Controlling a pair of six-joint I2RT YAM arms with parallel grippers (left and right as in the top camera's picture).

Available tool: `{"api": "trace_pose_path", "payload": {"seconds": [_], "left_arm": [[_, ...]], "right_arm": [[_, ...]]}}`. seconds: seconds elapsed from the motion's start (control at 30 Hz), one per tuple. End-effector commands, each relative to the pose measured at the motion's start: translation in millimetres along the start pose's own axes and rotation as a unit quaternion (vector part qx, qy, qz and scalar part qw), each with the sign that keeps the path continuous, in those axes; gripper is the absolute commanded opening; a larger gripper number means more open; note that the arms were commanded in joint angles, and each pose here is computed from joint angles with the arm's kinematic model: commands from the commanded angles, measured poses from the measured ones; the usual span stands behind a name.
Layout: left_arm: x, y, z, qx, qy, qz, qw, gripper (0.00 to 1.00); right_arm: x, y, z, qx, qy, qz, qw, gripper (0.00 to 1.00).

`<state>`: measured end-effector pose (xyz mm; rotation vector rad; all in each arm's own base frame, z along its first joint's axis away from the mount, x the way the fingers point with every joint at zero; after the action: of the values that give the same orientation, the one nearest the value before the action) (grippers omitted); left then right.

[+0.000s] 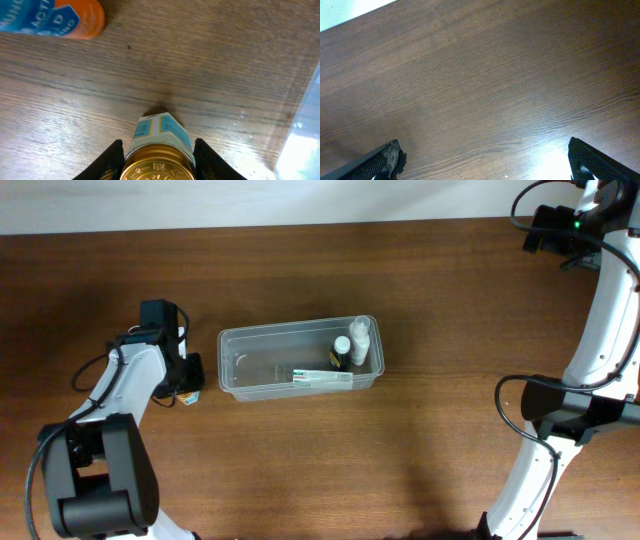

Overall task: Pack container
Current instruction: 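Close the left gripper on the gold-lidded jar, then lift the jar and carry it right over the container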

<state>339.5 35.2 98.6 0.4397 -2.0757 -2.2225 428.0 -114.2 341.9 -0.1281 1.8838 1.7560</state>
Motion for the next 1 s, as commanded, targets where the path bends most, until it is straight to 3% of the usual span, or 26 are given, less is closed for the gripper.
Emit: {"api": "trace_pose_path", "payload": {"seconds": [0.0, 0.67, 0.97], "left_arm": [[-8.8, 7.3, -4.4, 0.018, -0.001, -0.003, 1.0, 0.33], [-33.9, 63.6, -34.7, 0.029, -0.041, -0.027, 0.998, 0.32], [-56.2, 112.5, -52.8, 0.044, -0.06, -0.077, 0.994, 0.32]], "right_arm": [[0.1, 15.2, -2.1, 0.004, -0.004, -0.017, 1.0, 0.98], [0.1, 15.2, -2.1, 0.004, -0.004, -0.017, 1.0, 0.98], [0.1, 15.2, -2.1, 0.004, -0.004, -0.017, 1.0, 0.98]]}}
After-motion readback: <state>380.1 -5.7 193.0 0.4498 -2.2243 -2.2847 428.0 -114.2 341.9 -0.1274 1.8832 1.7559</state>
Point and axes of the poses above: each gripper's point midway between its finger pads, its own y axis back along the fingers, its own z axis along the line the jaws close on, x = y × z, the point moved 7 cm from there along y, back along the fingers, and after that the axes turned 3 degrees about y, right-handed, at the moved point
